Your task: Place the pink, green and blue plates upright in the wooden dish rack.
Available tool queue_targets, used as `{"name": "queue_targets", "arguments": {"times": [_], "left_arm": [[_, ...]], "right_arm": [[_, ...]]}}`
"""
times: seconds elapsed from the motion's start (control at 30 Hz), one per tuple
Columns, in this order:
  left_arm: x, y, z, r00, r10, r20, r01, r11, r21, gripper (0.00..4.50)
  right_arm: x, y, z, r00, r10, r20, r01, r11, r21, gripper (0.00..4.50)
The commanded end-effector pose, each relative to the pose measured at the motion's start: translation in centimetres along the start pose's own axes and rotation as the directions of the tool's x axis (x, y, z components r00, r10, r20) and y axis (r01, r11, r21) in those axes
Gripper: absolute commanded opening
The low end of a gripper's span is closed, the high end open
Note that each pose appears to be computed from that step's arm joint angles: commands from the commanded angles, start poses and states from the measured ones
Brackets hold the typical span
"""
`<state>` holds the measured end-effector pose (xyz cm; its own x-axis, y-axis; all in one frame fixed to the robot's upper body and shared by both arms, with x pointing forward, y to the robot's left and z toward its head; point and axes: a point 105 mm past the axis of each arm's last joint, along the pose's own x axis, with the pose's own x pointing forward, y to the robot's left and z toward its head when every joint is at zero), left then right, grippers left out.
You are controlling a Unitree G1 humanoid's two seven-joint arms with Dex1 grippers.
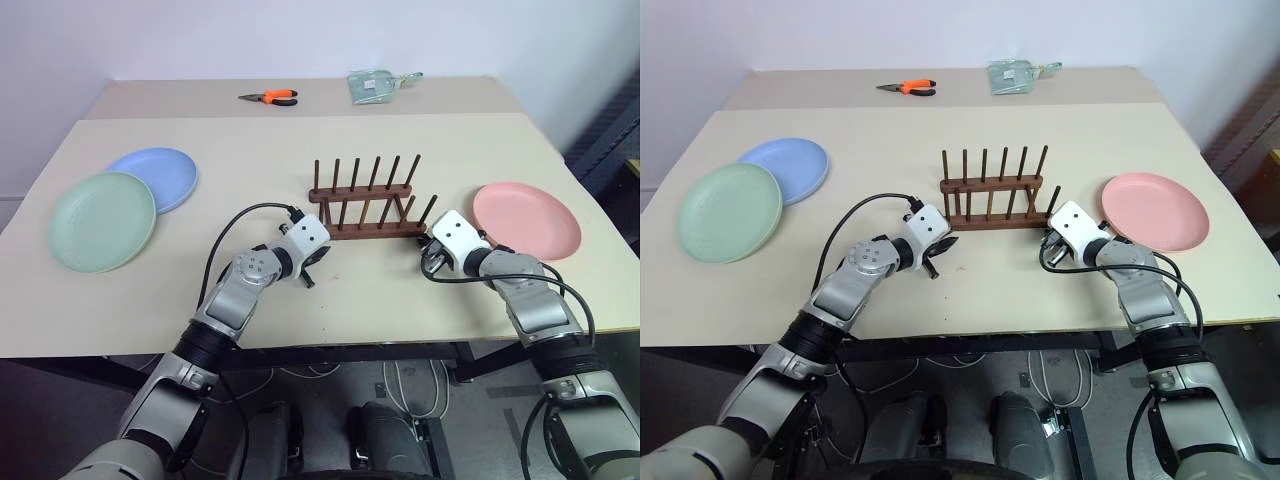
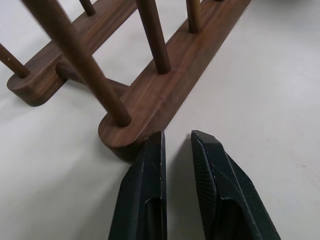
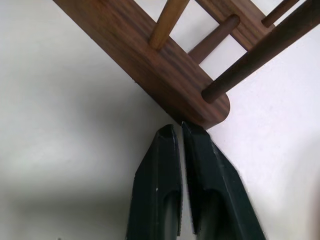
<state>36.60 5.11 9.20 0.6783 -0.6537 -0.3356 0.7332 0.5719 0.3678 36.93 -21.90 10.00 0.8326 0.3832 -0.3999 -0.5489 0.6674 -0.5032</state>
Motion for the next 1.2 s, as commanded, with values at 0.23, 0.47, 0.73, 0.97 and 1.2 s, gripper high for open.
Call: {"name": "queue_targets", "arguments": {"times": [0.23,0.47,0.73,0.97,1.2], "left_arm": [[-3.1,-1.3,2.1,0.987,-0.105,0.124,0.105,0.994,0.004,0.83],[-3.9,-3.3,4.9,0.946,-0.228,0.231,0.222,0.974,0.054,0.83],[-4.5,-3.8,4.9,0.943,-0.243,0.227,0.236,0.97,0.057,0.83],[-5.4,-3.0,3.9,0.956,-0.208,0.208,0.21,0.978,0.012,0.83],[-6.3,-2.2,2.7,0.963,-0.198,0.184,0.203,0.979,-0.009,0.83]], "right_arm": [[-7.2,-6.9,-1.6,0.964,-0.237,-0.121,0.226,0.969,-0.097,3.84],[-6.2,-8.0,-6.0,0.92,-0.295,-0.258,0.272,0.954,-0.122,3.84],[-5.1,-9.0,-6.3,0.92,-0.309,-0.242,0.299,0.951,-0.078,0.57],[-6.7,-10.8,4.3,0.921,-0.339,0.191,0.35,0.936,-0.023,0.04],[-12.9,-9.7,16.9,0.68,-0.155,0.716,-0.205,0.898,0.389,0.04]]}}
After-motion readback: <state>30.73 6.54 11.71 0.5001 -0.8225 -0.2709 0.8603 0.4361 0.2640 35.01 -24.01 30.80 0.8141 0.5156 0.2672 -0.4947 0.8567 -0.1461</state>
